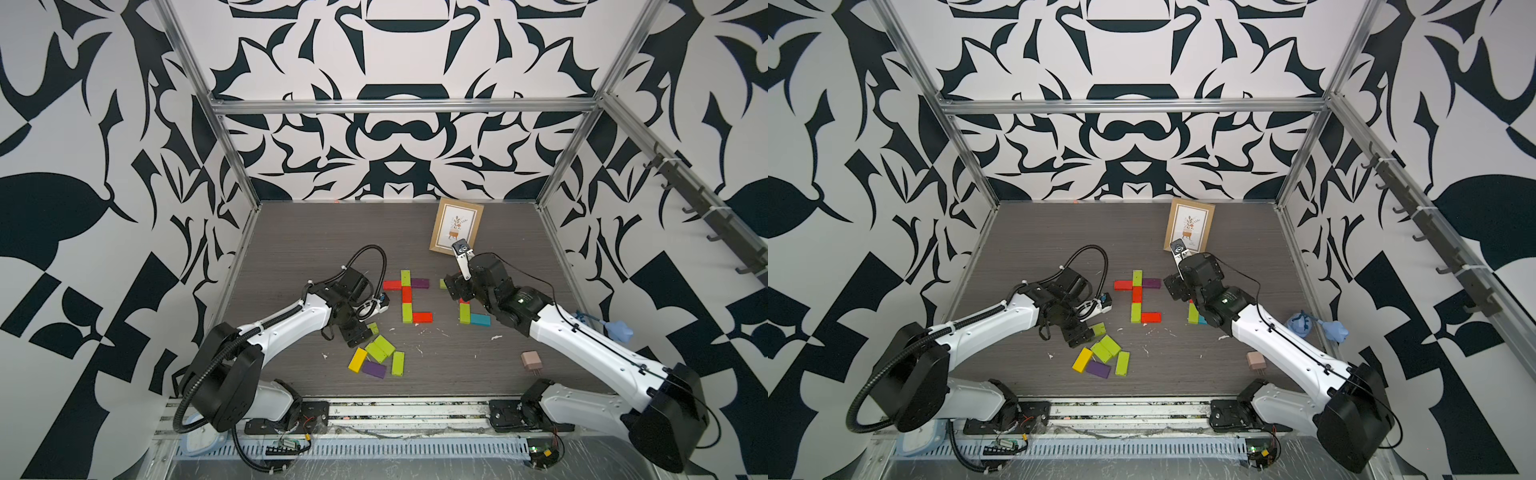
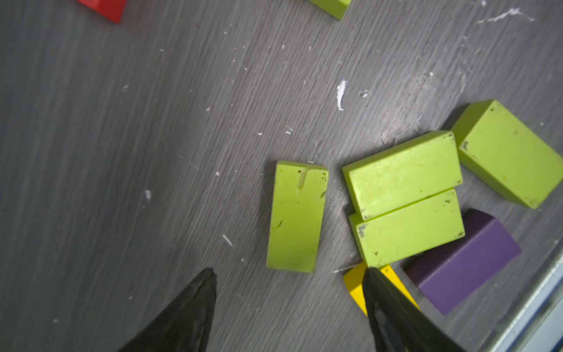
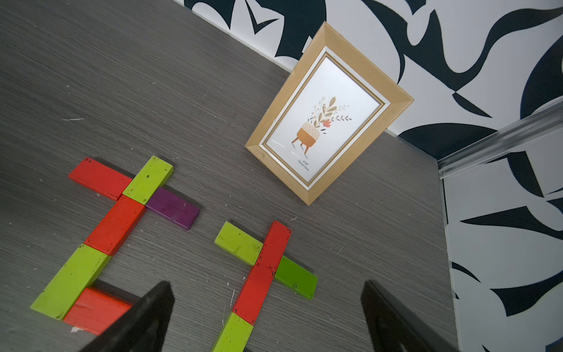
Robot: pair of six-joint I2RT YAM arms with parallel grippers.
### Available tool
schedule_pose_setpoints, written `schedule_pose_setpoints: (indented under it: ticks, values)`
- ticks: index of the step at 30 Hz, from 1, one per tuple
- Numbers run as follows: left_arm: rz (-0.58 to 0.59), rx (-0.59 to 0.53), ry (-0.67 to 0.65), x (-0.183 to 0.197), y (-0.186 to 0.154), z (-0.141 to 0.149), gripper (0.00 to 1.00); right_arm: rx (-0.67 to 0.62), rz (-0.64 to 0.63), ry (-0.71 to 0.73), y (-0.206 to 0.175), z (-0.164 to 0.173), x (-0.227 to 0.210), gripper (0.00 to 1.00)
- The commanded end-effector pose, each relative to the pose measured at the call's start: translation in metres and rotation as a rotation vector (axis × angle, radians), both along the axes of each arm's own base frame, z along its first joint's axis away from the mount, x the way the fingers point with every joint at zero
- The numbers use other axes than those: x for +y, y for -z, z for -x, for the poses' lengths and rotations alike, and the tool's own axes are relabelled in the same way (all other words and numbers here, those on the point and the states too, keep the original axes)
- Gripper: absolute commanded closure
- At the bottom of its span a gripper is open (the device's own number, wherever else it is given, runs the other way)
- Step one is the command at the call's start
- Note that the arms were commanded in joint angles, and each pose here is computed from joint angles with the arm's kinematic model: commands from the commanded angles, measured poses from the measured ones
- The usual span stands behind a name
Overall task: Assemble the letter t with building blocks
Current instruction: Pick up the building block from the center of the board.
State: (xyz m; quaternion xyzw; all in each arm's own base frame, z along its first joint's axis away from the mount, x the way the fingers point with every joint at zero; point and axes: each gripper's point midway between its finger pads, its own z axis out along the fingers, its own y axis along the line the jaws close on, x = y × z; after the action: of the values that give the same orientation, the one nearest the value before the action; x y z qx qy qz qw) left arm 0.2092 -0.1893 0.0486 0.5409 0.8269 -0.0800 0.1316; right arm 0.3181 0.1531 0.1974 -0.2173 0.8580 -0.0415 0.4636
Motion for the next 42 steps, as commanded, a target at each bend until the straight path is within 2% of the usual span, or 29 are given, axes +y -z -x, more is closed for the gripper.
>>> schedule_pose_setpoints:
  ticks: [1, 8, 19, 23, 29, 35, 42]
  values:
    - [-0.022, 0.004, 0.035, -0.003, 0.007, 0.001, 0.24, -0.024, -0.064, 0.003, -0.011, -0.002, 0.006, 0.0]
    - [-0.069, -0.003, 0.026, -0.002, 0.019, -0.007, 0.31, -0.005, -0.072, -0.004, -0.006, -0.006, 0.012, 0.01]
    - [-0.089, 0.007, 0.044, -0.007, 0.035, -0.014, 0.37, 0.006, -0.078, -0.011, -0.006, -0.004, 0.013, 0.01]
    - [-0.089, 0.029, 0.048, -0.01, 0.039, -0.014, 0.44, 0.009, -0.08, -0.016, -0.006, -0.005, 0.015, 0.01]
    - [-0.112, 0.055, 0.034, -0.009, 0.041, -0.014, 0.6, 0.012, -0.143, -0.062, -0.012, 0.002, 0.023, 0.01]
    - [-0.09, 0.045, -0.029, -0.013, 0.03, -0.022, 0.7, -0.004, -0.201, -0.11, -0.022, 0.01, 0.03, 0.01]
    - [-0.058, -0.006, -0.197, -0.012, 0.015, -0.038, 0.79, 0.007, -0.262, -0.192, -0.026, 0.018, 0.044, 0.01]
